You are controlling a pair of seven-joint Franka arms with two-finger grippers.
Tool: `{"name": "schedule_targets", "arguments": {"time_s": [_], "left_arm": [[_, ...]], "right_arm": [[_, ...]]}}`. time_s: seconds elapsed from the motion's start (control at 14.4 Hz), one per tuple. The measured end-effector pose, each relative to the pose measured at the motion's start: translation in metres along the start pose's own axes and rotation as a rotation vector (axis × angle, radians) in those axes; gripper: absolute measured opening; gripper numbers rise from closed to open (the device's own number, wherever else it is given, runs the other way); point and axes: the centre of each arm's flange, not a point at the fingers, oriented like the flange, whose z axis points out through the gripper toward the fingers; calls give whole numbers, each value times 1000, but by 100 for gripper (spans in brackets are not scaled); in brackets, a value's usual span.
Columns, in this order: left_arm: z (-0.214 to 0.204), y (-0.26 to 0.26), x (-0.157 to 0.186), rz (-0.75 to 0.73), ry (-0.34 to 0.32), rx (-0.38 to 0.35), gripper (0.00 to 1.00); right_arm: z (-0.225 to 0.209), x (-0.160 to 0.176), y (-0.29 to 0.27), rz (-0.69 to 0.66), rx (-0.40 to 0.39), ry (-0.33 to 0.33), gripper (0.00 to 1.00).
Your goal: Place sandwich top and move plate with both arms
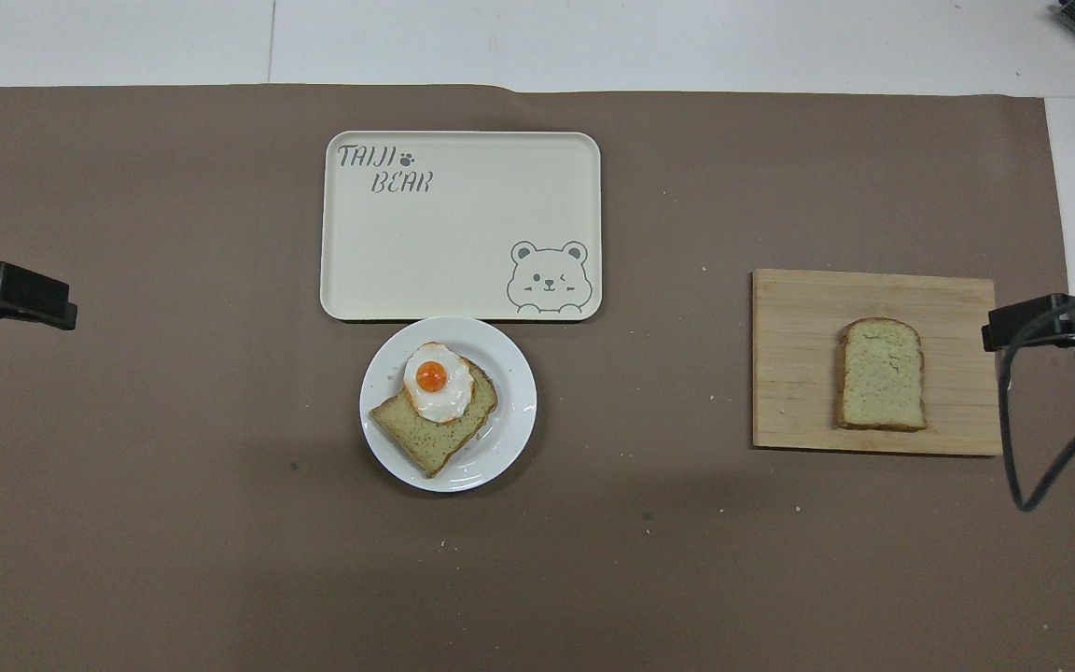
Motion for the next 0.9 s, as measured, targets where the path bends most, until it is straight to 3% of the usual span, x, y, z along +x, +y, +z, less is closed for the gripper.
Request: {"name": "schedule_targets", "arguments": {"time_s": [0.9], "left_arm": [[0,0,0,0,0,0,100]], "right_arm": [[3,-1,-1,-1,1,-7,100]]}}
